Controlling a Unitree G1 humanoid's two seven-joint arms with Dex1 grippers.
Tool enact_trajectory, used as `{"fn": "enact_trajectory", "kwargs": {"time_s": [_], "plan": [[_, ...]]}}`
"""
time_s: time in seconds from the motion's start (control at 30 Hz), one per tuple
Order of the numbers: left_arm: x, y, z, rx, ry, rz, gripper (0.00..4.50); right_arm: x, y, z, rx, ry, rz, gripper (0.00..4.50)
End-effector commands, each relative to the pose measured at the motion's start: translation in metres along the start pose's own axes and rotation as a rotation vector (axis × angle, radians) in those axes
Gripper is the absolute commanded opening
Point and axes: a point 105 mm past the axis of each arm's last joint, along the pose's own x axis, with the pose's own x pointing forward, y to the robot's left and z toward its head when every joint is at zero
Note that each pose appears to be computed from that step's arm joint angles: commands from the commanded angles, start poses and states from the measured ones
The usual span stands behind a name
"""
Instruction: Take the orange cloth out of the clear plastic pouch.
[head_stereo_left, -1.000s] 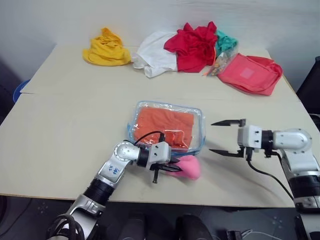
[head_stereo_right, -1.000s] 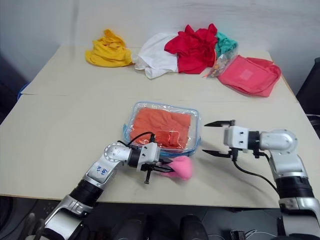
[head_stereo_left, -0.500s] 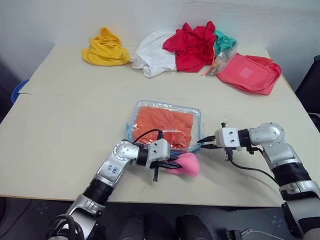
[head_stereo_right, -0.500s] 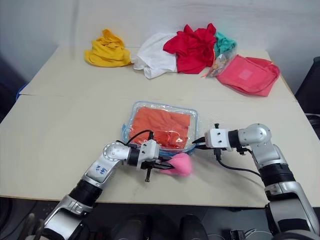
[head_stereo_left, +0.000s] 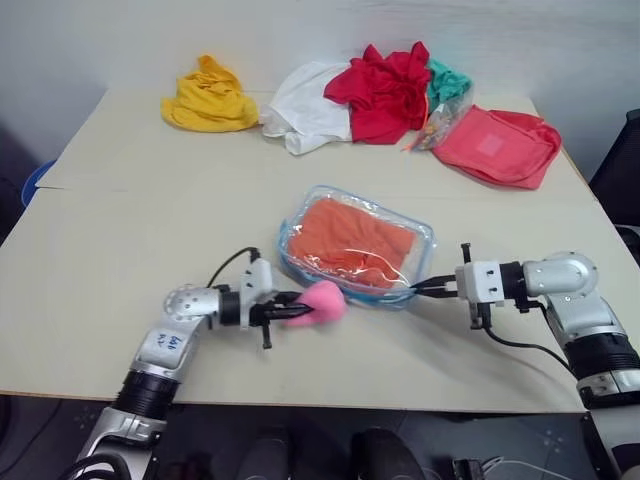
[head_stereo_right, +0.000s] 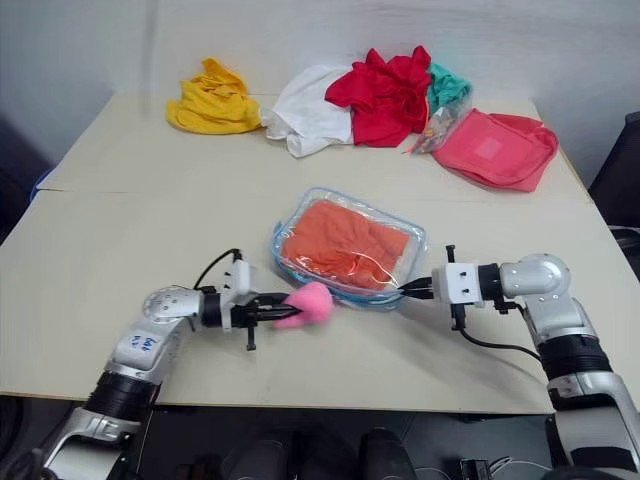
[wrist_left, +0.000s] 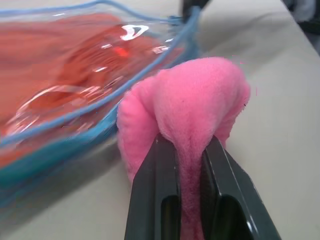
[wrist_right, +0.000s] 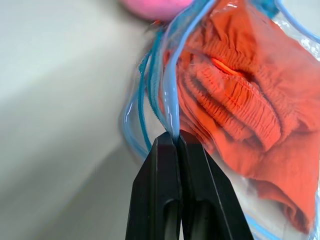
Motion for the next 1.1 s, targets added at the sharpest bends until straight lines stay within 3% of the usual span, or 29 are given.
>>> {"fn": "enact_trajectory", "kwargs": {"time_s": [0.03, 0.37, 0.77, 0.8, 0.9, 1.07, 1.1], "plan": [[-0.025, 0.018, -0.007, -0.064, 0.010, 0.130, 0.11, -0.014, -0.002, 0.001, -0.030, 0.001, -0.030, 0.00], [-0.071, 0.093, -0.011, -0.243, -0.098, 0.688, 0.11, -0.026, 0.007, 0.001, -0.028, -0.036, -0.016, 0.00], [-0.069, 0.109, -0.014, -0.312, -0.154, 0.843, 0.11, -0.025, 0.004, -0.001, 0.079, -0.080, -0.095, 0.00], [-0.067, 0.107, -0.010, -0.326, -0.175, 0.828, 0.46, -0.025, 0.003, -0.001, 0.109, -0.093, -0.106, 0.00], [-0.060, 0.097, -0.001, -0.320, -0.177, 0.732, 1.43, -0.025, 0.006, 0.003, 0.146, -0.117, -0.104, 0.64], [-0.078, 0.089, 0.009, -0.117, -0.080, 0.654, 3.00, -0.033, 0.015, 0.010, 0.224, -0.135, -0.124, 2.36], [-0.081, 0.089, 0.010, -0.098, -0.078, 0.646, 3.00, -0.035, 0.018, 0.011, 0.241, -0.134, -0.123, 2.70]]}}
